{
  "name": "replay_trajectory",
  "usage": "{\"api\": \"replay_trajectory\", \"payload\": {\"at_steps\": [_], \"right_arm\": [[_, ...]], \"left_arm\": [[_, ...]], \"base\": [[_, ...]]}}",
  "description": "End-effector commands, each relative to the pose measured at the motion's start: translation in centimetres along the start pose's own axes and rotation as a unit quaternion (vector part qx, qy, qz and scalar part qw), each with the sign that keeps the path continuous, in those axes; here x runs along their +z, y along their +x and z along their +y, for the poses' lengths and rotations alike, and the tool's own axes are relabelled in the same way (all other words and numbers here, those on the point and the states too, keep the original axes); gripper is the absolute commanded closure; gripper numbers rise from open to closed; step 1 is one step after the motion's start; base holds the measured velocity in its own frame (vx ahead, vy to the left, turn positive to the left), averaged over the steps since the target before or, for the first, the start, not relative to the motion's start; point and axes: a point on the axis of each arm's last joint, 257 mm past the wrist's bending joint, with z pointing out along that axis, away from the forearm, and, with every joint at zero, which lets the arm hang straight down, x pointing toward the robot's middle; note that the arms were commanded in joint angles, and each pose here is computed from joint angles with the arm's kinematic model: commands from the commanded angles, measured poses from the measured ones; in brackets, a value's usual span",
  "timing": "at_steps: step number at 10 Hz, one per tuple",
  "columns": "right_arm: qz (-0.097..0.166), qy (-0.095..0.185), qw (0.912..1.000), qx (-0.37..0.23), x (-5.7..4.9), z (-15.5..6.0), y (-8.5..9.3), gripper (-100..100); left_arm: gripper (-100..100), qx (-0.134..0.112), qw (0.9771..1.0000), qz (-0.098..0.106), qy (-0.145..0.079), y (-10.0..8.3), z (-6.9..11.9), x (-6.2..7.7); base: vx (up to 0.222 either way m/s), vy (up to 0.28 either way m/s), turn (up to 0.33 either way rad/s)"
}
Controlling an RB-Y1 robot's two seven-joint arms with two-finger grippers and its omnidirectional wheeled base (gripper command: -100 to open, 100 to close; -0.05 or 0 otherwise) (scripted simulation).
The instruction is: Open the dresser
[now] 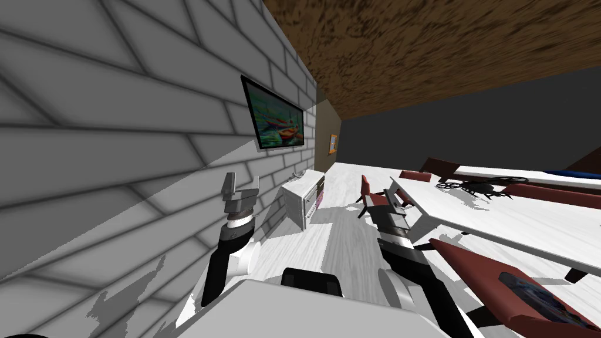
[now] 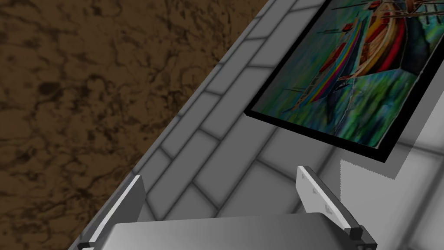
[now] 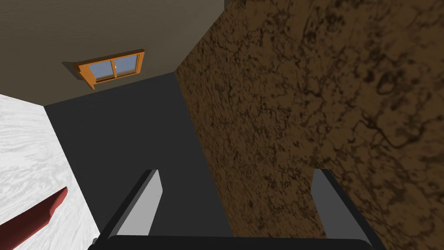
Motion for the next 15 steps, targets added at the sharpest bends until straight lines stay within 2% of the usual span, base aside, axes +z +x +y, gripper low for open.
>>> {"api": "replay_trajectory", "payload": {"at_steps": [1,9,10,13,14,15], "right_arm": [[0.000,0.000,1.0000,0.000,0.0,0.0,0.0,0],[0.000,0.000,1.0000,0.000,0.0,0.0,0.0,0],[0.014,0.021,0.9996,-0.012,-0.2,-1.4,0.3,-100],[0.043,0.097,0.9931,-0.049,-1.7,-6.6,0.9,-100],[0.042,0.102,0.9927,-0.049,-1.7,-6.9,0.9,-100],[0.050,0.139,0.9869,-0.064,-2.8,-9.4,0.9,-100]], "left_arm": [[0,0.000,1.0000,0.000,0.000,0.0,0.0,0.0],[0,0.000,1.0000,0.000,0.000,0.0,0.0,0.0],[0,0.000,1.0000,0.000,0.000,0.0,0.0,0.0],[0,0.000,1.0000,0.000,0.000,0.0,0.0,0.0],[0,0.000,1.0000,0.000,0.000,0.0,0.0,0.0],[0,0.000,1.0000,0.000,0.000,0.0,0.0,0.0]], "base": [[0.000,0.000,0.000],[0.000,0.000,0.000],[0.012,0.013,0.058],[0.025,0.040,0.126],[0.027,0.038,0.045],[0.026,0.036,0.082]]}}
